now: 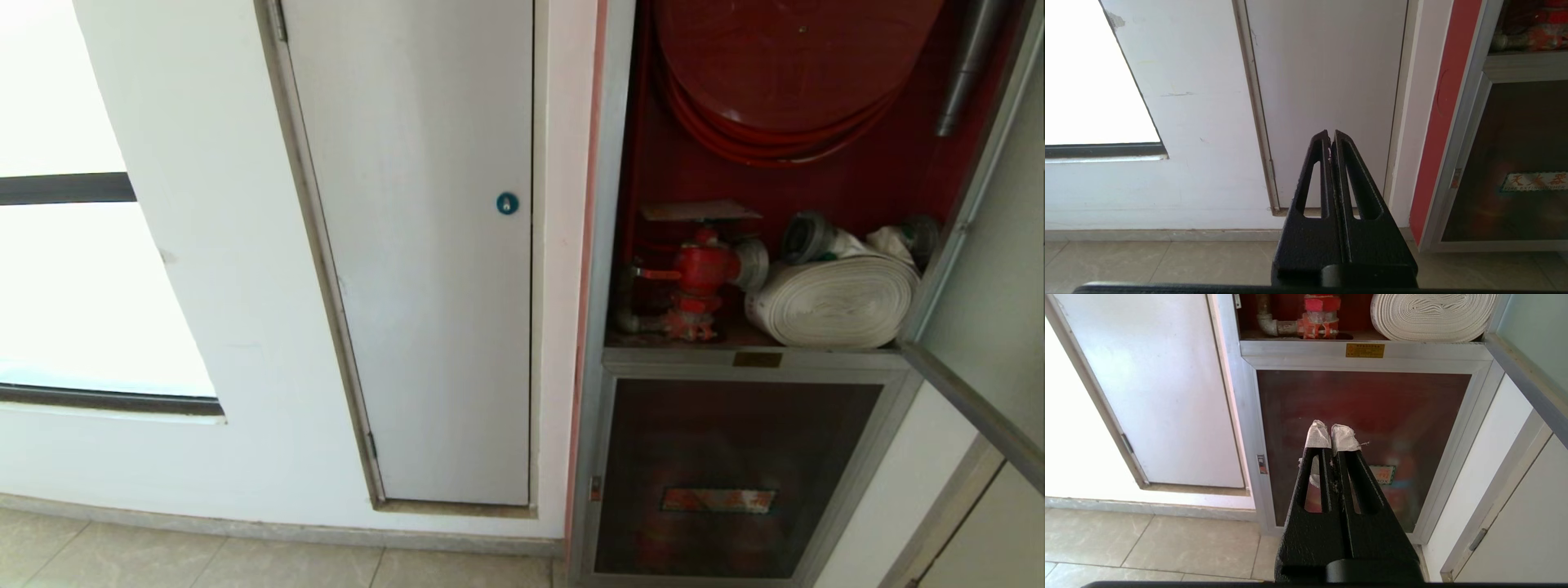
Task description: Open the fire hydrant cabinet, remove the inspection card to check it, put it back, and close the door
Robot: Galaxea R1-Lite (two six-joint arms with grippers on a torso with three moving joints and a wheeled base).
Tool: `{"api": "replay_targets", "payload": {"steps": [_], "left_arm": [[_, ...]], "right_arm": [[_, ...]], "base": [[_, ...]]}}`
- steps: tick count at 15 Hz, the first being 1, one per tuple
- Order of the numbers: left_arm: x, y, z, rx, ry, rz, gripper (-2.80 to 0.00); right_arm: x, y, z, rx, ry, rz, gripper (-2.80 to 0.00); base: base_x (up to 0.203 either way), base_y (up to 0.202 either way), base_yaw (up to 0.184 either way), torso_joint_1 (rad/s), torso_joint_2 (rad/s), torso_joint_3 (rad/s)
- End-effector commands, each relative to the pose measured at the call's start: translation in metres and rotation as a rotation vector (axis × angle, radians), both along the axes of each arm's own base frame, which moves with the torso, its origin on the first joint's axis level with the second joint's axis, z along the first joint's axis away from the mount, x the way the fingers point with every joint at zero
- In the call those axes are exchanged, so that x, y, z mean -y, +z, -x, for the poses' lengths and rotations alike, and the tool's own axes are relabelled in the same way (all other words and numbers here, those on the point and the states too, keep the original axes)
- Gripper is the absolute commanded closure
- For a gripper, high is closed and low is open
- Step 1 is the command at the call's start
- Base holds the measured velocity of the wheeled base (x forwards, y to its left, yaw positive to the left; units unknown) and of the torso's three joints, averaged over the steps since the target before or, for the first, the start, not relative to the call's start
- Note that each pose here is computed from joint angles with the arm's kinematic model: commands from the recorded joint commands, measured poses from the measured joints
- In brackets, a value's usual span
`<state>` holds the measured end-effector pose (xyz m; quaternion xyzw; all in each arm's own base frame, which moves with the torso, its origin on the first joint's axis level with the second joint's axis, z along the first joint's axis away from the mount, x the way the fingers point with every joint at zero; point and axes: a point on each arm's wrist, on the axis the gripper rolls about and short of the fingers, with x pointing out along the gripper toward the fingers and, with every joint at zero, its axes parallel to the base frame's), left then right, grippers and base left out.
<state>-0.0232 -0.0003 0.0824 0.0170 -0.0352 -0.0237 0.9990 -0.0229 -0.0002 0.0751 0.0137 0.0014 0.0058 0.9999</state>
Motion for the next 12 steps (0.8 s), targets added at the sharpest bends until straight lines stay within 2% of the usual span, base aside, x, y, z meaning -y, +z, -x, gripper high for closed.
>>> {"api": "replay_targets", "payload": {"steps": [1,4,7,12], "left_arm": [[0.000,-0.008,-0.002,-0.028,-0.001,-0.001,0.00],[0.000,-0.008,-0.002,-0.028,-0.001,-0.001,0.00],[0.000,-0.008,-0.002,-0.028,-0.001,-0.001,0.00],[0.000,-0.008,-0.002,-0.028,-0.001,-0.001,0.00]], "right_arm": [[0.000,0.000,0.000,-0.002,-0.002,0.000,0.00],[0.000,0.017,0.004,0.019,-0.008,0.001,0.00],[0.001,0.060,0.002,0.007,-0.028,0.001,0.00],[0.004,0.143,-0.035,-0.015,-0.204,0.000,0.00]], "base": [[0.000,0.000,0.000,0.000,0.00,0.000],[0.000,0.000,0.000,0.000,0.00,0.000],[0.000,0.000,0.000,0.000,0.00,0.000],[0.000,0.000,0.000,0.000,0.00,0.000]]}}
